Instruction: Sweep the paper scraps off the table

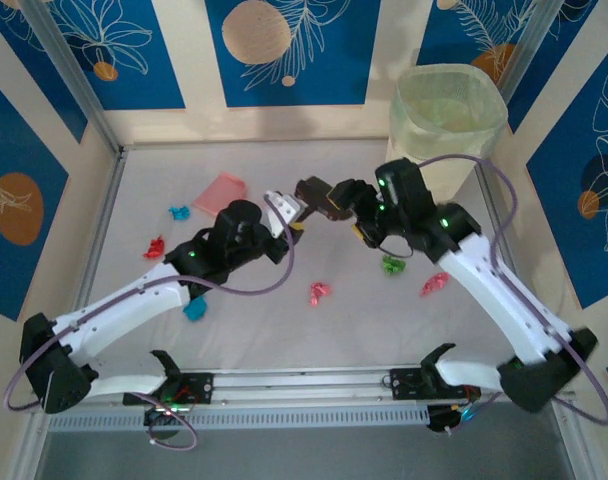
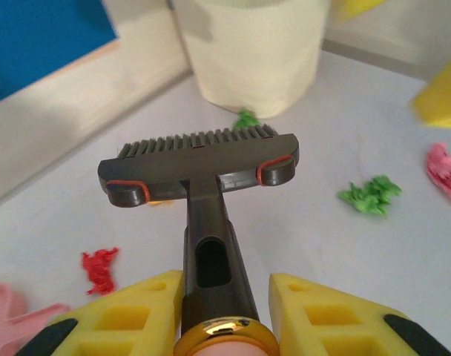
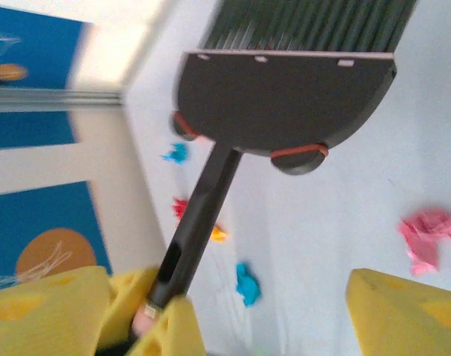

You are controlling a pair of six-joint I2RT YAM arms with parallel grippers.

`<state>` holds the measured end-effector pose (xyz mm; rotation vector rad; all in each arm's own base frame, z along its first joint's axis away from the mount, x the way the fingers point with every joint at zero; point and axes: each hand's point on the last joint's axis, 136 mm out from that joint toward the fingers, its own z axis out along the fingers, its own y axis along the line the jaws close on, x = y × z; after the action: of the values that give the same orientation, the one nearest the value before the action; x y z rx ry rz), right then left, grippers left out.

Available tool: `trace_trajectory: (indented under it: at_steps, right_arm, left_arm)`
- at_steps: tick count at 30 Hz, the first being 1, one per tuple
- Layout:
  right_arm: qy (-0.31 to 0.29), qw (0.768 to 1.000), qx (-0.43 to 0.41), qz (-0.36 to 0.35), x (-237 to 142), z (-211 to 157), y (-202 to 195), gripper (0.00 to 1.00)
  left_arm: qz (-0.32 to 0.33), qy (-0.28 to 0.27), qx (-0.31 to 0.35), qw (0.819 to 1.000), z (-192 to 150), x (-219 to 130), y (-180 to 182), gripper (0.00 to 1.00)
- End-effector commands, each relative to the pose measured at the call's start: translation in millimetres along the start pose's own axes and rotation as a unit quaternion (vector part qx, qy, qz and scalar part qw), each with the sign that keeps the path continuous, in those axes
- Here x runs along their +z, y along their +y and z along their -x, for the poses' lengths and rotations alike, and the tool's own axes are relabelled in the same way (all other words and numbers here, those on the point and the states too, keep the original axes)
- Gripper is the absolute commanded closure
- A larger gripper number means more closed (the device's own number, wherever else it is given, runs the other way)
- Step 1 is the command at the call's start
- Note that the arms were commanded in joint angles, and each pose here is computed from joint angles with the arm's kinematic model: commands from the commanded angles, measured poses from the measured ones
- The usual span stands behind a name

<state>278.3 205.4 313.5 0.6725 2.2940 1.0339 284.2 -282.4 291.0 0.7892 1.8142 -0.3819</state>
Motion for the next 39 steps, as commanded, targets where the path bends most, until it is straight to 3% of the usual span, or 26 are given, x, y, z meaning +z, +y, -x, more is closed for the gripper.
trace_trajectory:
  at_steps: [1, 6, 10, 13, 15, 18, 20, 24, 33, 39]
  right_arm:
    - [-0.146, 0.983, -0.095, 0.049, -16, 46, 14, 0.13]
    - [-0.141, 0.979, -0.147, 0.026, -7, 56, 1, 0.14]
    - [-0.125, 0.966, -0.22, 0.046, 21, 53, 12, 0.16]
    - [-0.097, 0.956, -0.269, 0.058, 53, 46, 23, 0.18]
    - [-0.067, 0.94, -0.323, 0.083, 77, 30, 37, 0.19]
    - [-0.038, 0.899, -0.424, 0.107, 110, 1, 62, 0.19]
    - [-0.012, 0.868, -0.483, 0.113, 141, -20, 68, 0.19]
    - [0.052, 0.84, -0.518, 0.155, 191, -45, 74, 0.21]
    - [0.156, 0.825, -0.539, 0.076, 295, -39, 43, 0.29]
    - [0.179, 0.802, -0.565, 0.069, 329, -46, 29, 0.3]
  left_arm:
    - [0.089, -0.046, -0.069, 0.993, 25, -24, 47, 1.0]
    - [0.185, -0.06, -0.14, 0.971, 23, -55, 93, 1.0]
    - [0.264, -0.048, -0.147, 0.952, 23, -85, 120, 1.0]
    - [0.342, -0.044, -0.152, 0.926, 21, -121, 146, 1.0]
    - [0.376, -0.043, -0.157, 0.912, 19, -143, 159, 1.0]
    - [0.402, -0.026, -0.162, 0.901, 13, -163, 169, 1.0]
    - [0.406, -0.001, -0.17, 0.898, 3, -169, 172, 1.0]
    - [0.397, 0.037, -0.2, 0.895, -12, -181, 171, 1.0]
    - [0.384, 0.11, -0.271, 0.876, -41, -211, 157, 1.0]
    - [0.38, 0.122, -0.283, 0.872, -42, -223, 153, 1.0]
